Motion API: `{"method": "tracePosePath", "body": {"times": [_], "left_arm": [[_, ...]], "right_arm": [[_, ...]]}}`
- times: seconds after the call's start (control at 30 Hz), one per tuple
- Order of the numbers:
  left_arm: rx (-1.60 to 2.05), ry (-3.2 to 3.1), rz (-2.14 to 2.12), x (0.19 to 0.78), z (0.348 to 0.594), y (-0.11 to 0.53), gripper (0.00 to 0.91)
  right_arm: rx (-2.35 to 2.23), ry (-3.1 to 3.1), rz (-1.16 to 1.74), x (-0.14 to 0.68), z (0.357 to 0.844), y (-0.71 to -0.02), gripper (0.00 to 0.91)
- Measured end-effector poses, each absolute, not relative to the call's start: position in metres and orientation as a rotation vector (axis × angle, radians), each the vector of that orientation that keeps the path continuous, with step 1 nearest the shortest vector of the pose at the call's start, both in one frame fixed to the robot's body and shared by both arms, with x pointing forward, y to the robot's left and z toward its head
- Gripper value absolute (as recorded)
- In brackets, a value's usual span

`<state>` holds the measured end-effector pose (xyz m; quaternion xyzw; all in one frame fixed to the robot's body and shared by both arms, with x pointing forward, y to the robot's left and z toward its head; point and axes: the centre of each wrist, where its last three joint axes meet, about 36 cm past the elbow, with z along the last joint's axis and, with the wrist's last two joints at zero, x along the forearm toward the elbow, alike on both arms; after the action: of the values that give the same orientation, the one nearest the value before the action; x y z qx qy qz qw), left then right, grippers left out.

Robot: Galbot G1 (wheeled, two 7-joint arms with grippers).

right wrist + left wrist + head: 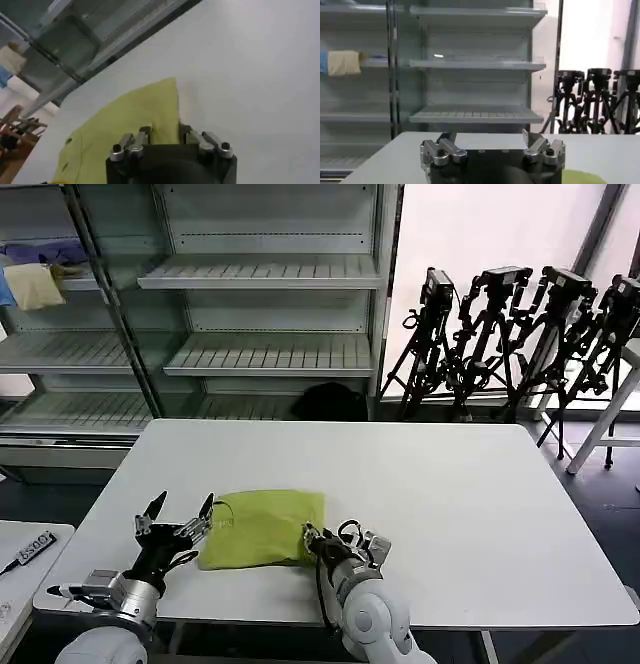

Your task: Fold and organize the clothes.

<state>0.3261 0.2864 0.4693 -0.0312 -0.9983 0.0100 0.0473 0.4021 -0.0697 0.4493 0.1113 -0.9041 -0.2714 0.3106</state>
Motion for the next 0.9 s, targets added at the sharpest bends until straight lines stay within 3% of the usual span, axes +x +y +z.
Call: {"method": "tracePosePath", "body": {"times": [0.9], "left_arm": [[-0.098, -3.024, 0.045, 0.325, 0.460, 0.279, 0.907]], "right_arm": [[0.236, -2.456, -0.758, 0.382, 0.463, -0.129, 0.000]]}}
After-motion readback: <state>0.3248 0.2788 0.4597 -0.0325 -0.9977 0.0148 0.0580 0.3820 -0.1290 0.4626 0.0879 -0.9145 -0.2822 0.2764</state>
